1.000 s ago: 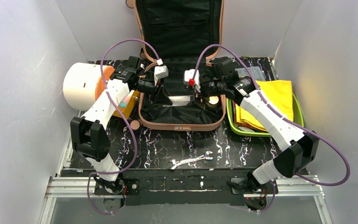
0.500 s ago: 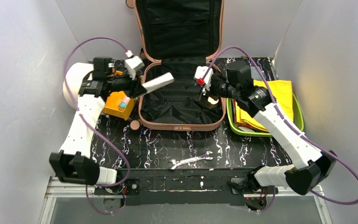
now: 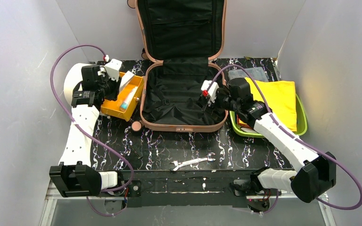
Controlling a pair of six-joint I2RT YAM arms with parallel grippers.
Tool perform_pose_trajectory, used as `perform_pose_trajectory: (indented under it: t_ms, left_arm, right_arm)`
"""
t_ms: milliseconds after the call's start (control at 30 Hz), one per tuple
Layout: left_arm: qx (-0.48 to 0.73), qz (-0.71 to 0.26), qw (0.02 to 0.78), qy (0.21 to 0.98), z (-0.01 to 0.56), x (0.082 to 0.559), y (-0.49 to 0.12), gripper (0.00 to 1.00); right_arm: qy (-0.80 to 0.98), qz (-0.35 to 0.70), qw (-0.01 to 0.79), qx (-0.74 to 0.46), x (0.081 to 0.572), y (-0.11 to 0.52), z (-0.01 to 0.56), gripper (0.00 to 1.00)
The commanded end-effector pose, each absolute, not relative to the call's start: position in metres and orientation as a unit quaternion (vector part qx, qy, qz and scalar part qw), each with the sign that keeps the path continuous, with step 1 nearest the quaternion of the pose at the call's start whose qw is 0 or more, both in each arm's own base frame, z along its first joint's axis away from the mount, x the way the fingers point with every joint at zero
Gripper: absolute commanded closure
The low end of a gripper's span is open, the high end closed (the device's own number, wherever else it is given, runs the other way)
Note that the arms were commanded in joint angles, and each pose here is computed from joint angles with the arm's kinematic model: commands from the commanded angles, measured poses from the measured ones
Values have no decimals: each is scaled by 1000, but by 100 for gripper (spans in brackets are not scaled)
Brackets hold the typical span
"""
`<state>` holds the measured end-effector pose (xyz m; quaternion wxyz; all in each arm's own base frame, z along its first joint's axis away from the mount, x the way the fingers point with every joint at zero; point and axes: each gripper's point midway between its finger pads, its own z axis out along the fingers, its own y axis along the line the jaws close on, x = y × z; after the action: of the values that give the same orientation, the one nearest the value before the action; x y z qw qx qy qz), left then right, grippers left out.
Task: Open, take out, and arrange the luggage
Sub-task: Pass from the right arm to the left, then place the makeup in the drawer.
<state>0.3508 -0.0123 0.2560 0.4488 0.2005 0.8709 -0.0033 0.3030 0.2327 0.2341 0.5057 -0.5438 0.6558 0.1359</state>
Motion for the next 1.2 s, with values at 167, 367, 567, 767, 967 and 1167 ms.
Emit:
perform_pose_trajectory:
  t_ms: [167,367,567,767,967,1167]
  left_arm:
    - [151,56,427,890,240,365,17,73]
    - [138,59,407,901,223,369,21,73]
    - [134,68,404,902,209,381,25,72]
    - [128,82,396,906,198,390,31,39]
    - [127,75,416,897,215,385,27,14]
    - [160,17,459,874,240,379,0,2]
  right_arm:
    - [635,145,555,-517,311,229,251,2]
    - [637,153,551,-517,308,228,246,2]
    - [639,161,545,-519,307,228,239,1]
    - [640,165,543,-517,306,226,237,2]
    - [642,167,543,-514,307,223,235,1]
    - [643,174,541,-514,307,224,233,2]
